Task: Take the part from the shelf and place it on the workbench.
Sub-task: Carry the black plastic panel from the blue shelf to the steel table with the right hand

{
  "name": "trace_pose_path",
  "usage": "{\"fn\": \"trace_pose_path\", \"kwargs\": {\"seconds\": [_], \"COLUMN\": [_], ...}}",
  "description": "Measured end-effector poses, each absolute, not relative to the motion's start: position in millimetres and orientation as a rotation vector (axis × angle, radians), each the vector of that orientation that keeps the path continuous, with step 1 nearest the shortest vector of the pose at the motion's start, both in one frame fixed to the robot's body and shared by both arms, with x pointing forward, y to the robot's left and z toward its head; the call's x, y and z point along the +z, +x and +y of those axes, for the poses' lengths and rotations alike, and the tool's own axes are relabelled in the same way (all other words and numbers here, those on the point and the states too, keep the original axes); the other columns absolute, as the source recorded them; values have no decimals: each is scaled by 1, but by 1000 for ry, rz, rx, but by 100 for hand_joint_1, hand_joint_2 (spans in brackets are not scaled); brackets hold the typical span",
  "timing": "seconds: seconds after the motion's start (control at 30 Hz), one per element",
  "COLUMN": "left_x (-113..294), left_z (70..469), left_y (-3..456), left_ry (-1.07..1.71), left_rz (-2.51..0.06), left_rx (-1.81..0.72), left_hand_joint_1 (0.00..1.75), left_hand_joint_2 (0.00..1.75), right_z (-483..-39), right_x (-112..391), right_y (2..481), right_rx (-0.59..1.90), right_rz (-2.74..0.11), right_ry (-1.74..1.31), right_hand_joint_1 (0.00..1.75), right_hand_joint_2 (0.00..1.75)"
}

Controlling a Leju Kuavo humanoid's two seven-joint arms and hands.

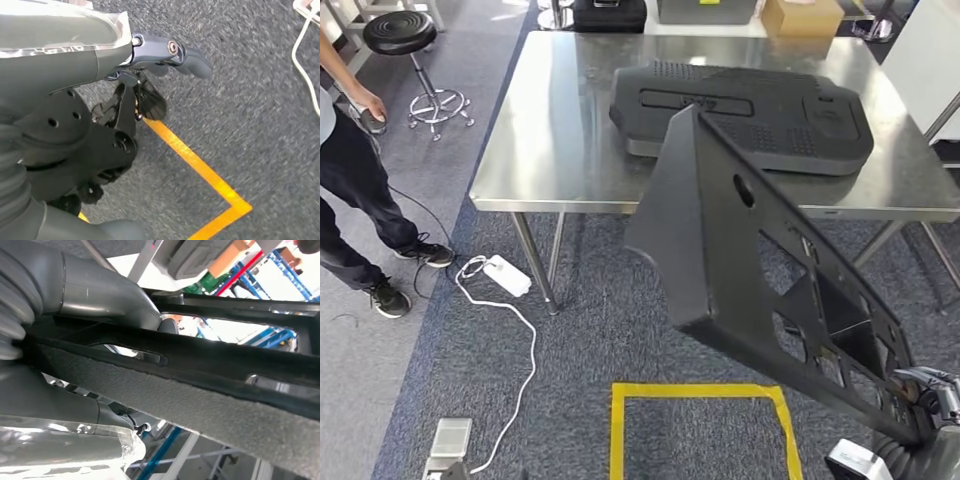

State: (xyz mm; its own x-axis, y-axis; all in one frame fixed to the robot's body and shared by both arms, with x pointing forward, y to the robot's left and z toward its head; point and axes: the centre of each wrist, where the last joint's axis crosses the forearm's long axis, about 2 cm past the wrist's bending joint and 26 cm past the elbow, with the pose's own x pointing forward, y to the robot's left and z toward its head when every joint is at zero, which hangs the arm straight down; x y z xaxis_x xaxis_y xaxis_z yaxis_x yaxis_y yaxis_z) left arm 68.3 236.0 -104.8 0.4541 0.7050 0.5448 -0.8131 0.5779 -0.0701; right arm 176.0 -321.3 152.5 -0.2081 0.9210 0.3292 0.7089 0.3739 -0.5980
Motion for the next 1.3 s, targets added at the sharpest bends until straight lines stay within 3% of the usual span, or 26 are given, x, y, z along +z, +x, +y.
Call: {"fn": "trace_pose_path", "kwargs": {"seconds": [1.3], "left_x": [-105], "left_z": [236], "left_y": [69], "left_ry": [212], "left_rz": [-567], "left_rx": [944], "left_hand_joint_1": [0], "left_hand_joint_2": [175], "right_z": [-318], "right_x": [156], "right_y": [180], "right_rx": [466], "right_rz": [-2018], "right_ry": [-1440], "right_hand_joint_1": [175], "right_hand_joint_2": [175]}}
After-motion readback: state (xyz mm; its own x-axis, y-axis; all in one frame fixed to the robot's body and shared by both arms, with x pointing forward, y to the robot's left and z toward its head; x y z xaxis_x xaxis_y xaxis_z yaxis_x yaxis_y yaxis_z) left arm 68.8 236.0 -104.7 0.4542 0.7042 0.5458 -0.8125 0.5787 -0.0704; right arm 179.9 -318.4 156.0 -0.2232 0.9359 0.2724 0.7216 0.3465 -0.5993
